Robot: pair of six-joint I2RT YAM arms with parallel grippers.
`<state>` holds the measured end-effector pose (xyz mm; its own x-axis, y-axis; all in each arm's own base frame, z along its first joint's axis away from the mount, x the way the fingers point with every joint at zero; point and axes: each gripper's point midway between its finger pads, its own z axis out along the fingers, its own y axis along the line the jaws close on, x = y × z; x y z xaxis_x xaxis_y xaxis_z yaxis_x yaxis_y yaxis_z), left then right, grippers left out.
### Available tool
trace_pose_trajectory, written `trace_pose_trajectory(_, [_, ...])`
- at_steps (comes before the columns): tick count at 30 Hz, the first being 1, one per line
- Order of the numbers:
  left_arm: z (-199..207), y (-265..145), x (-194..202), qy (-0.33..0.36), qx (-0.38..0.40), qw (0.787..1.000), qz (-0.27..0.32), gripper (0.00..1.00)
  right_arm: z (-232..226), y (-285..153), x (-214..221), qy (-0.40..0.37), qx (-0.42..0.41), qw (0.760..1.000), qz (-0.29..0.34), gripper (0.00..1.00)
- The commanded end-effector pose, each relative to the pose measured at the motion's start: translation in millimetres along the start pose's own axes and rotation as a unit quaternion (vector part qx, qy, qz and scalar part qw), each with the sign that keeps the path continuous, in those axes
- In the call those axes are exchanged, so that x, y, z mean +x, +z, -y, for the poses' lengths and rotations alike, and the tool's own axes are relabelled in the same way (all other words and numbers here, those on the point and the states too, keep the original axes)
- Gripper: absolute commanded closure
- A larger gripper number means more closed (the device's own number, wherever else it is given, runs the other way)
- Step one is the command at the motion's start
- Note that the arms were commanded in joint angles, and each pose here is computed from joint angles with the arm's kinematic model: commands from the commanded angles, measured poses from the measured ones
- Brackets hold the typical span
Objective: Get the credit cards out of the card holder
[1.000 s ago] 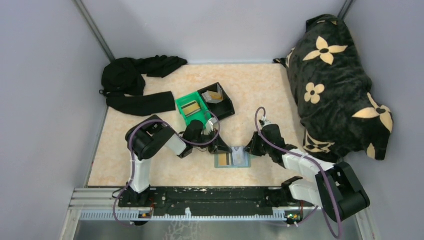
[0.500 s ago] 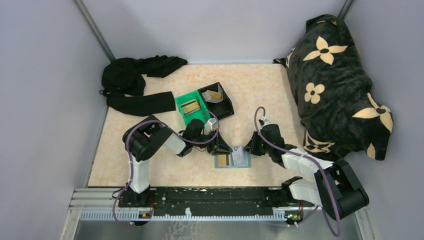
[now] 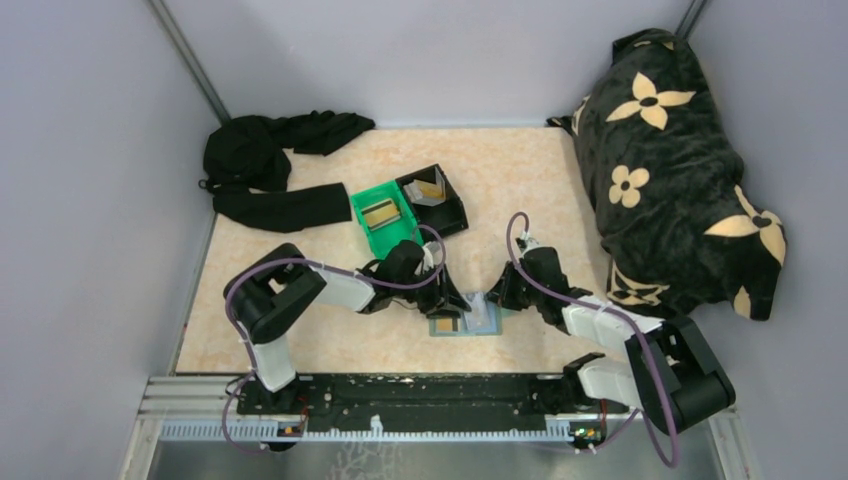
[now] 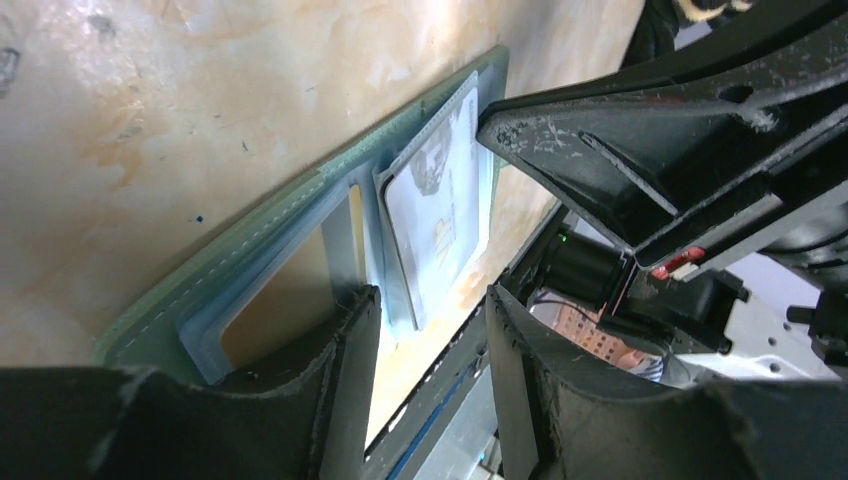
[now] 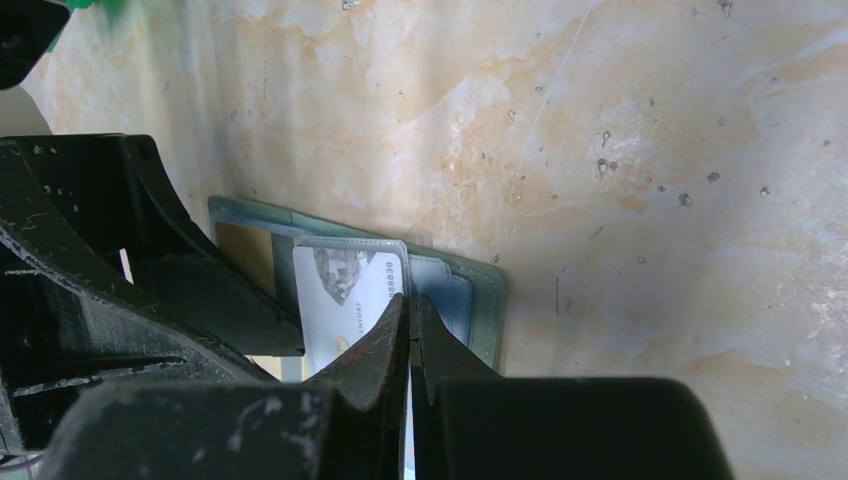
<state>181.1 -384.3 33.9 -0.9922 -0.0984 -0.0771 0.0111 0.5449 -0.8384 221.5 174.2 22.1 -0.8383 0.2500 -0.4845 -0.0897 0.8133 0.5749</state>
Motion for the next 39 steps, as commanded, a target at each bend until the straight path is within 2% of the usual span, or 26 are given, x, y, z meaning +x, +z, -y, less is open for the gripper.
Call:
trace_pose_trajectory(1, [-25,5,0,-0.023,-0.066,0.997,0.025,0.50,7,1,13,-0.010,0.002,1.000,-0.022,1.00])
trace_pose_trajectory(10, [-21,21,-9,-0.037,-0.059,0.995,0.064,0.51,5,-3,24,-0.015,-0.015,0.999,-0.038,1.00])
trace_pose_trajectory(13, [-19,21,-9,-0.041,-0.043,0.995,0.075,0.55,5,-3,25,-0.015,-0.016,0.999,-0.039,1.00])
trace_pose_trajectory(16, [-19,19,-10,-0.044,-0.035,0.995,0.080,0.68,4,-3,26,-0.014,-0.018,0.999,-0.041,1.00])
trace_pose_trajectory(19, [-18,18,-10,-0.041,-0.035,0.995,0.083,0.88,5,-3,26,-0.014,-0.018,0.999,-0.041,1.00])
trace_pose_trajectory(22, [-18,18,-12,-0.036,-0.033,0.995,0.086,1.00,5,-3,26,-0.013,-0.016,0.999,-0.041,1.00])
trace_pose_trajectory(28, [-16,19,-11,-0.026,-0.024,0.996,0.081,1.00,6,-3,25,-0.012,-0.013,0.999,-0.040,1.00])
trace_pose_trajectory(39, [-15,-15,-18,0.002,-0.008,0.994,0.107,1.00,14,4,23,0.011,-0.007,0.999,-0.047,1.00])
